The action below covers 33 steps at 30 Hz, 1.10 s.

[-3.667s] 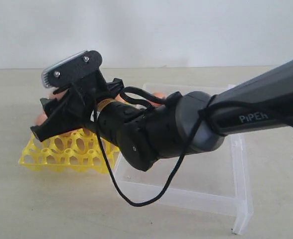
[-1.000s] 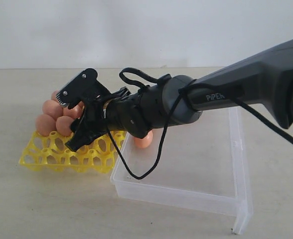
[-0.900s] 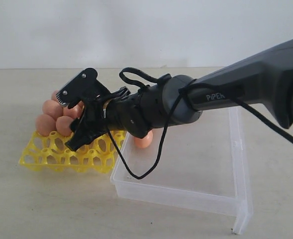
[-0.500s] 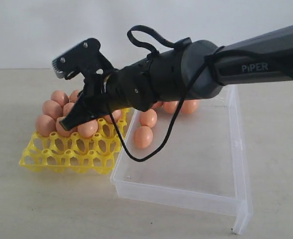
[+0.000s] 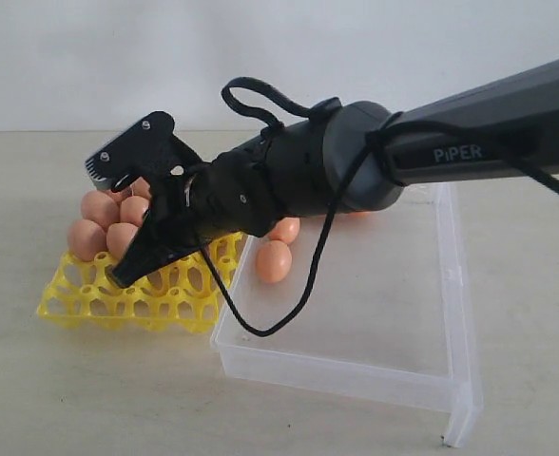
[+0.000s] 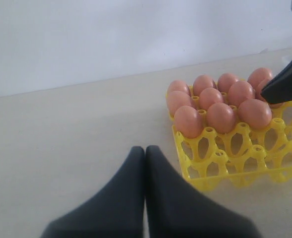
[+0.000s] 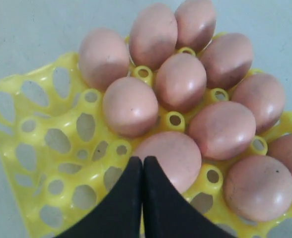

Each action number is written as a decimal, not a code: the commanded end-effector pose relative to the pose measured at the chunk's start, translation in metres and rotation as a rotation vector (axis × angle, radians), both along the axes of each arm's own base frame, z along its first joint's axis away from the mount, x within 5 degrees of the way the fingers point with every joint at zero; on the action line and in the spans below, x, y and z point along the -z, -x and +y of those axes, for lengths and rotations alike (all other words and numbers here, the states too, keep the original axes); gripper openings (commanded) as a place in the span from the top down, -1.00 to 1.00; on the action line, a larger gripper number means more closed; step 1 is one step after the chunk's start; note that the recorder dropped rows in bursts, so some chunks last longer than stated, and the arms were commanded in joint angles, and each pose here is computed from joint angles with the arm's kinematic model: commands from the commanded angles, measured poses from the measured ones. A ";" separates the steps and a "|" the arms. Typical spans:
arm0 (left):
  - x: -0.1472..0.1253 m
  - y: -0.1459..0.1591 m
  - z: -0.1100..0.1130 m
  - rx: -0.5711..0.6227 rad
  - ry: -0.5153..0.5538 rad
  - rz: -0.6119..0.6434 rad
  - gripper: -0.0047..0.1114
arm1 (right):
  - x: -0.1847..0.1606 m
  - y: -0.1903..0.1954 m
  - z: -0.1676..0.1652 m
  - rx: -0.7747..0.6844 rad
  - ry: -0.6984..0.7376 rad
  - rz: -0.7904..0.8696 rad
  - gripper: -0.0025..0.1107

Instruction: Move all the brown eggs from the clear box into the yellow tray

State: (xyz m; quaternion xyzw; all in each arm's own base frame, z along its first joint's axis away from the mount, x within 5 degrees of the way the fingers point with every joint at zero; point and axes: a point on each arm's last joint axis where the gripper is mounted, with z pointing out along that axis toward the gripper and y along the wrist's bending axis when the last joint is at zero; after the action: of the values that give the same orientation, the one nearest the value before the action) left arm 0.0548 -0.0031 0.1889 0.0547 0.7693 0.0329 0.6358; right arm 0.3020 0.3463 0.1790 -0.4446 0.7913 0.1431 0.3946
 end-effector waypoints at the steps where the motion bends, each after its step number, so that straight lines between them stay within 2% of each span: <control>1: 0.001 0.000 0.000 0.001 0.012 0.000 0.99 | -0.001 -0.001 0.000 0.003 -0.014 -0.010 0.96; 6: 0.001 0.000 0.000 0.001 0.012 0.000 0.99 | 0.027 0.009 0.001 -0.026 0.111 0.091 0.96; 14: 0.001 0.000 0.000 0.001 0.012 0.000 0.99 | 0.021 0.011 0.012 -0.036 0.030 0.023 0.96; 25: 0.001 0.000 0.000 0.001 0.012 0.000 0.99 | 0.020 0.010 0.013 -0.033 0.014 0.013 0.96; 33: 0.001 0.000 0.000 0.001 0.012 0.000 0.99 | 0.036 0.010 0.013 -0.031 0.047 0.045 0.96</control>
State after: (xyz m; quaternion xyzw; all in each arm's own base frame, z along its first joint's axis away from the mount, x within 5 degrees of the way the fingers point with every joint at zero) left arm 0.0548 -0.0031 0.1889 0.0547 0.7693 0.0329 0.6358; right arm 0.2923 0.3594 0.1461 -0.4610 0.7948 0.1423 0.3681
